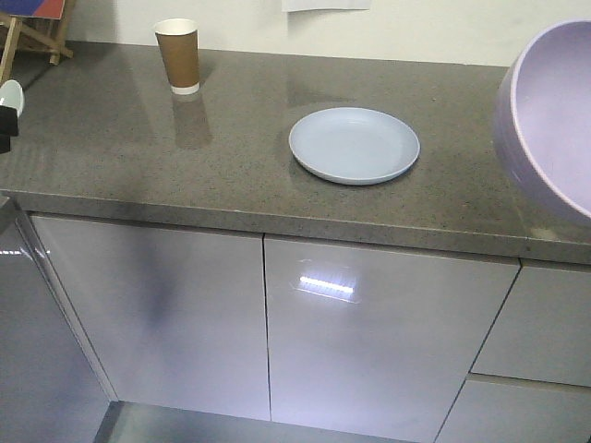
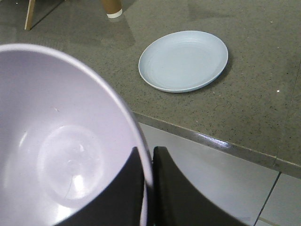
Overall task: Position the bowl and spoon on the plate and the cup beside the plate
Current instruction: 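Drive toward the counter with the pale blue plate and paper cup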
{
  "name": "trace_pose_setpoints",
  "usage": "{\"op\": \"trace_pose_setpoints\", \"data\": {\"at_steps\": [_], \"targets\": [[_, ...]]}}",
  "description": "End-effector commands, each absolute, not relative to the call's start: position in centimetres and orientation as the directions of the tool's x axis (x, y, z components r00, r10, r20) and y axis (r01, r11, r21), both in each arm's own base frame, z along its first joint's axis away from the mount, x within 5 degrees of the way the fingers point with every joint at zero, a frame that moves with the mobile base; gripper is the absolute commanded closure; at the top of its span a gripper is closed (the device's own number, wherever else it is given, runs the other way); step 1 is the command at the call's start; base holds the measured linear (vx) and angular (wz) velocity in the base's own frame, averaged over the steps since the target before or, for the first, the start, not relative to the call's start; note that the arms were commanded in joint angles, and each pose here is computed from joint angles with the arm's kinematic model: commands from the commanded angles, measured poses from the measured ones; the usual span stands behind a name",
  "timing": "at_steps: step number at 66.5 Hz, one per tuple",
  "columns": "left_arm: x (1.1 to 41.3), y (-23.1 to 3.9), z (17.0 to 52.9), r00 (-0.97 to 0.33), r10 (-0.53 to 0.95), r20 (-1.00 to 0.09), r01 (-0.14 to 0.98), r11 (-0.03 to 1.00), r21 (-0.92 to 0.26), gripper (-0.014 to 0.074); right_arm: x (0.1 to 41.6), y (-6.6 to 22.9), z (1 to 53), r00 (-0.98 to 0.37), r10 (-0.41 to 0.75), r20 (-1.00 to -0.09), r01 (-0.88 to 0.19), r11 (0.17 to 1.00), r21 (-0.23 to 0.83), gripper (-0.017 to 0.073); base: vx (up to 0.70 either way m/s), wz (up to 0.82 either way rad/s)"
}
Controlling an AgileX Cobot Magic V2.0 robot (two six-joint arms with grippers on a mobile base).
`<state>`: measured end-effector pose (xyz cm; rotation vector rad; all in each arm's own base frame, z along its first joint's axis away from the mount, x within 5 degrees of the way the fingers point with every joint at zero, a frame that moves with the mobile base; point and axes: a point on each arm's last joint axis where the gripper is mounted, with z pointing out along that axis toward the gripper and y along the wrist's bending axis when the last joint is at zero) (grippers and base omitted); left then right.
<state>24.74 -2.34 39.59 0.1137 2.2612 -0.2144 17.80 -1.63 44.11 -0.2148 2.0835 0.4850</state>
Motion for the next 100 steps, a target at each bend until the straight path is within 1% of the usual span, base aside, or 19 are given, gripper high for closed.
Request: {"op": "trace_pose_setpoints", "data": {"at_steps": [1,100], "targets": [[24.33,-2.51,41.29,-0.568,-0.016,-0.823,0.159,0.979,-0.129,0.0599,17.44,-1.34,45.72,-0.452,0.063,-0.890,-0.348,0.906,0.241,0.0564,0.08,-0.02],[24.33,-2.51,41.29,-0.568,-0.016,-0.823,0.159,0.979,-0.129,0.0599,17.44,-1.34,45.72,-0.452,0.063,-0.890,-0.348,0.906,0.241,0.0564,0.06,-0.02]]}}
